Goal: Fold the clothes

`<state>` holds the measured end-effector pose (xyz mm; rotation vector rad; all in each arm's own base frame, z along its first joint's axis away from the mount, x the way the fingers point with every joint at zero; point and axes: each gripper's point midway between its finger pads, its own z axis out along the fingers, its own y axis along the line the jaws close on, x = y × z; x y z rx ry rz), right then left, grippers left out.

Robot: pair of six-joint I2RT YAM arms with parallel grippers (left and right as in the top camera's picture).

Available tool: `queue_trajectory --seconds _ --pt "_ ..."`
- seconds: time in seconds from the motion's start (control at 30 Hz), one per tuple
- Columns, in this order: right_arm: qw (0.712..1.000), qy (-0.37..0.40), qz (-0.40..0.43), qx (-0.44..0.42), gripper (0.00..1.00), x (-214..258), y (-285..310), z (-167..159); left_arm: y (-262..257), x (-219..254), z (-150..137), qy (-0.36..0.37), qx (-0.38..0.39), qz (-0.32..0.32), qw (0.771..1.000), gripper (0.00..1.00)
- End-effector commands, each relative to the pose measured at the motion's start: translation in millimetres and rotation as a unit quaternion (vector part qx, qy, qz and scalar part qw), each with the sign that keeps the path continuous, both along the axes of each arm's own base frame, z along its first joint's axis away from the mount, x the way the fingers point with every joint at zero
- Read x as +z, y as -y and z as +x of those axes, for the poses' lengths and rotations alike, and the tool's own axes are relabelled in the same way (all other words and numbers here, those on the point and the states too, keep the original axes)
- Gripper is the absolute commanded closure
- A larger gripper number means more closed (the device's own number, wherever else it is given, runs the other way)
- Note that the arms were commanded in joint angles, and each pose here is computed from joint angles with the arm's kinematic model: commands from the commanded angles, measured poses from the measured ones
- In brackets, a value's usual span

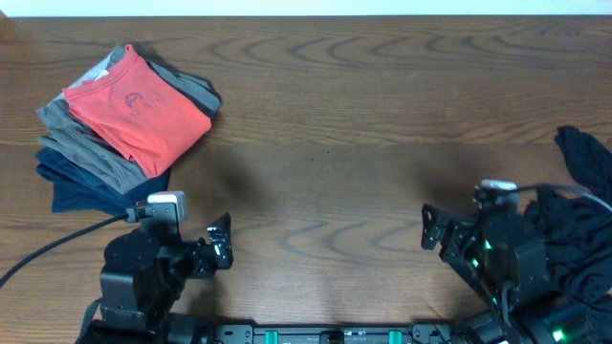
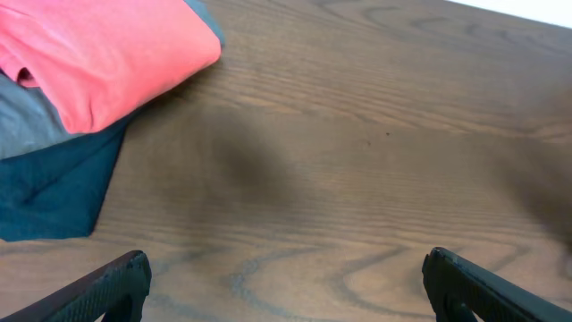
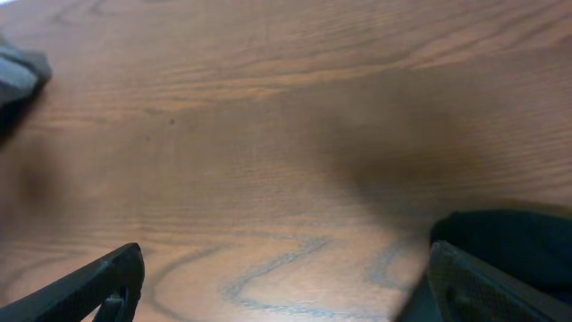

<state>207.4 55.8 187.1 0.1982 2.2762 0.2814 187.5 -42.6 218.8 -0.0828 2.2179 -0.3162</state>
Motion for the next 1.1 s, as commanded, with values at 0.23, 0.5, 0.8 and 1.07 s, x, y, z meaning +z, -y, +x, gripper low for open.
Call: queue_trajectory --seconds 0.23,0.5,0.8,1.07 --pt "1.000 -0.013 -0.003 -0.024 0.01 -16 10 -12 -4 -4 -1 0.001 0.005 0.011 1.000 0.02" --pt "0.999 -0.023 -0.007 -0.024 0.01 -19 11 -15 -4 -4 -1 0.001 0.005 0.011 1.000 0.02" --pt "0.999 -0.020 -0.006 -0.024 0.01 -19 12 -16 -4 -4 -1 0.001 0.005 0.011 1.000 0.02" --pt "0.999 0.031 -0.037 -0.024 0.01 -9 29 -14 -4 -4 -1 0.001 0.005 0.011 1.000 0.02"
